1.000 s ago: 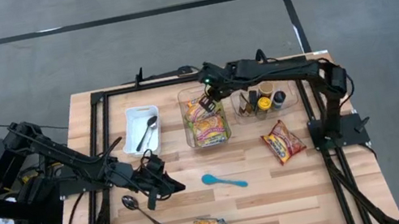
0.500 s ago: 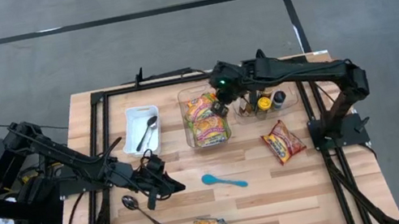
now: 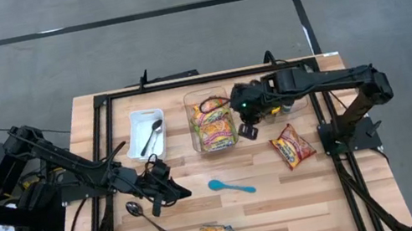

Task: Pick & Place Food Item
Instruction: Put the red noodle pack into the left transparent bin

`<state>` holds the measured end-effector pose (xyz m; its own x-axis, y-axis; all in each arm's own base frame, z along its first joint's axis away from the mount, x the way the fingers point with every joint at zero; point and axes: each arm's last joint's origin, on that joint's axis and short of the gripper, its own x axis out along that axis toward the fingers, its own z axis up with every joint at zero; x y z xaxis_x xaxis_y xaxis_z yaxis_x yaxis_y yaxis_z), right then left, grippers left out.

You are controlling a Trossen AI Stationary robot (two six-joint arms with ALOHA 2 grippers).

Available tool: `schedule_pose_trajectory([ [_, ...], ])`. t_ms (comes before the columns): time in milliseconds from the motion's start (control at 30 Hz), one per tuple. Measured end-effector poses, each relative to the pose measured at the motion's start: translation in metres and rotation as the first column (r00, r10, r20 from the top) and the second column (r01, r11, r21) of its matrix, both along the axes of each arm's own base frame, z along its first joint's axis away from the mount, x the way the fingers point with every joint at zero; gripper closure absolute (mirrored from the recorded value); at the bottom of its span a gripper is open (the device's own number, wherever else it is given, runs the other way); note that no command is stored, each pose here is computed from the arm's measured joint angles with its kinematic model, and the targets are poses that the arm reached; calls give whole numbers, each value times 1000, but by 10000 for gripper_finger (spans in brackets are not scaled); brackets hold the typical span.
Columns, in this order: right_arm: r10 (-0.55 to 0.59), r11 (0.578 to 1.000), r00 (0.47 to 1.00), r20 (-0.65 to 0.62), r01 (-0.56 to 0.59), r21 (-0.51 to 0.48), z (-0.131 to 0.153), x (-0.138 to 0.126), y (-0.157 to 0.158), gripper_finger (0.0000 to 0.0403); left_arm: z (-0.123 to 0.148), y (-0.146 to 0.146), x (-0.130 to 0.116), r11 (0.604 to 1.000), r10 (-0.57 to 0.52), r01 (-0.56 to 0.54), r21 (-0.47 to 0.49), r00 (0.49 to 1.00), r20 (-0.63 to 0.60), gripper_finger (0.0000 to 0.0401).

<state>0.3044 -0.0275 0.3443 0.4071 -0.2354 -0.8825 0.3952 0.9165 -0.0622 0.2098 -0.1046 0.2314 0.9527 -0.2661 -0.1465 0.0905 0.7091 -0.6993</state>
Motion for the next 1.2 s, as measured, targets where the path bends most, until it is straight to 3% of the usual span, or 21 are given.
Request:
schedule_pose_trajectory([
  [467,-53,997,994,-95,58,44,-5,-11,38,403,0,0,0,1000,0,0,0,1000,0,401],
  [1000,-185,969,959,-212,143,-201,-7,-46,89,403,0,0,0,1000,5,-5,1,1000,0,401],
  [1200,-132,968,975,-181,88,-233,-4,-53,106,403,0,0,0,1000,3,-3,1,1000,0,401],
])
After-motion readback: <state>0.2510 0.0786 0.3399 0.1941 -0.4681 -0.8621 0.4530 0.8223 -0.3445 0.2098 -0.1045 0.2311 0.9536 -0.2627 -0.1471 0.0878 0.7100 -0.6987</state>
